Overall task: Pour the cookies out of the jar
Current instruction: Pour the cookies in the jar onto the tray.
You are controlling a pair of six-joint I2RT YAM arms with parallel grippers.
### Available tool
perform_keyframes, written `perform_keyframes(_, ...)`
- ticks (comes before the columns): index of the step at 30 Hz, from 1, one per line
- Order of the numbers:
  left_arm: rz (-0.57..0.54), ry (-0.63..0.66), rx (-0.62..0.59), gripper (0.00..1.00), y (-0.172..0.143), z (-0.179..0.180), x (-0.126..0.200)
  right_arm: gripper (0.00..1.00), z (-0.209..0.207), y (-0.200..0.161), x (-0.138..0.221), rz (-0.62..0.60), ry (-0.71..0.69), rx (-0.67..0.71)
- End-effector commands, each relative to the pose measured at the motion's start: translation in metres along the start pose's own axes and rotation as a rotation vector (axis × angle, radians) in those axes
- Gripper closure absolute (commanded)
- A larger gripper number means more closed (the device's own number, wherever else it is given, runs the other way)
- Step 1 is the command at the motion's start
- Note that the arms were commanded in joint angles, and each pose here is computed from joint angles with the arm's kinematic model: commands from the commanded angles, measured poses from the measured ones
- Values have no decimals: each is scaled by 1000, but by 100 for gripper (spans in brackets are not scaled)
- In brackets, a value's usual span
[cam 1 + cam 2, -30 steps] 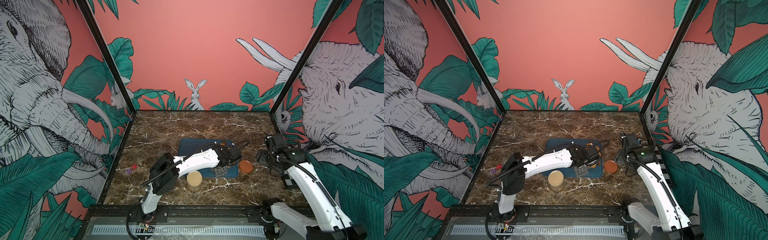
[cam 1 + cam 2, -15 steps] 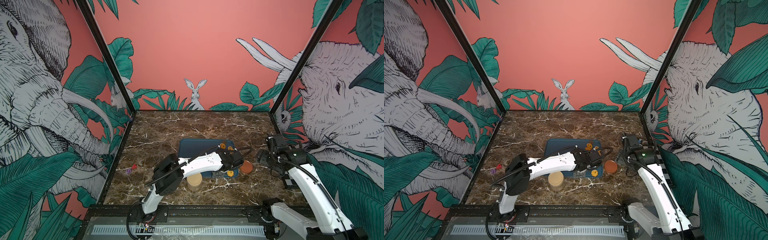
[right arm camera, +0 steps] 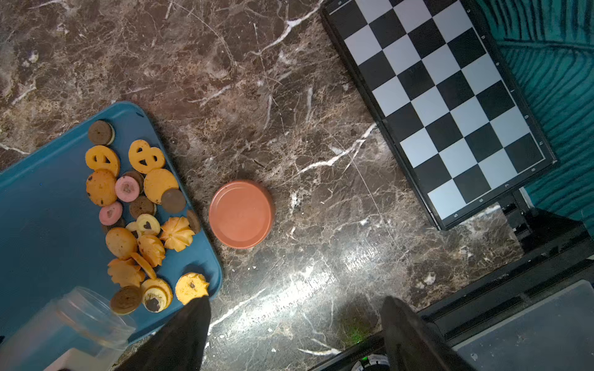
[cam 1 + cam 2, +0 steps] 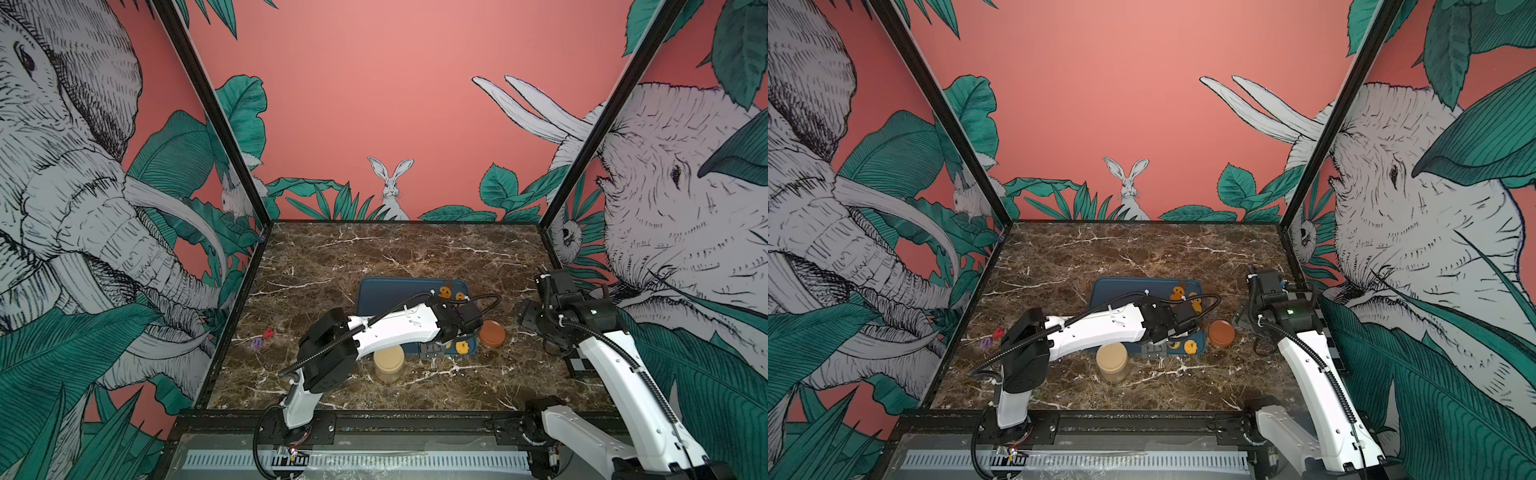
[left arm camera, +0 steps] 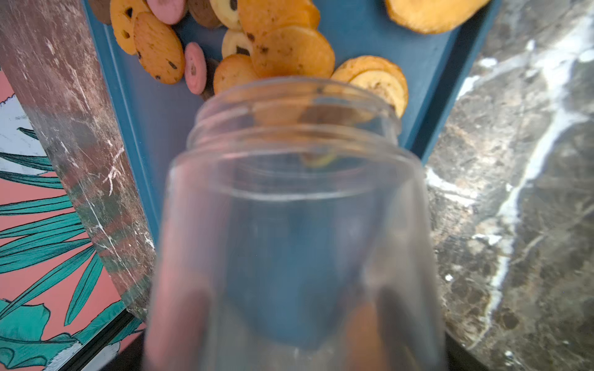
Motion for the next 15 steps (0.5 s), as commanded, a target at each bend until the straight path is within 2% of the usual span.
perform_keyframes(1,-101,-7,76,100,-2,17,43,15,-2,0,2,10,-6,-14)
perform_keyframes(8,-144,-37,170,100,-9,28,56,14,-1,-1,1,19,-4,-3)
perform_keyframes(11,-199,-69,253,100,-10,39,61,14,1,-1,0,21,5,-1)
perform_keyframes(15,-338,-105,428,100,-8,61,75,13,6,-2,-7,44,19,10)
Point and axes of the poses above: each gripper's point midway between its finger pads, its own x axis back along the fingers, its own z axis along the line the jaws close on, y = z × x, the point moved 4 cm from there along x, back along the fingers, and after that the axes turned 2 degrees about x, right-handed, at the moved point
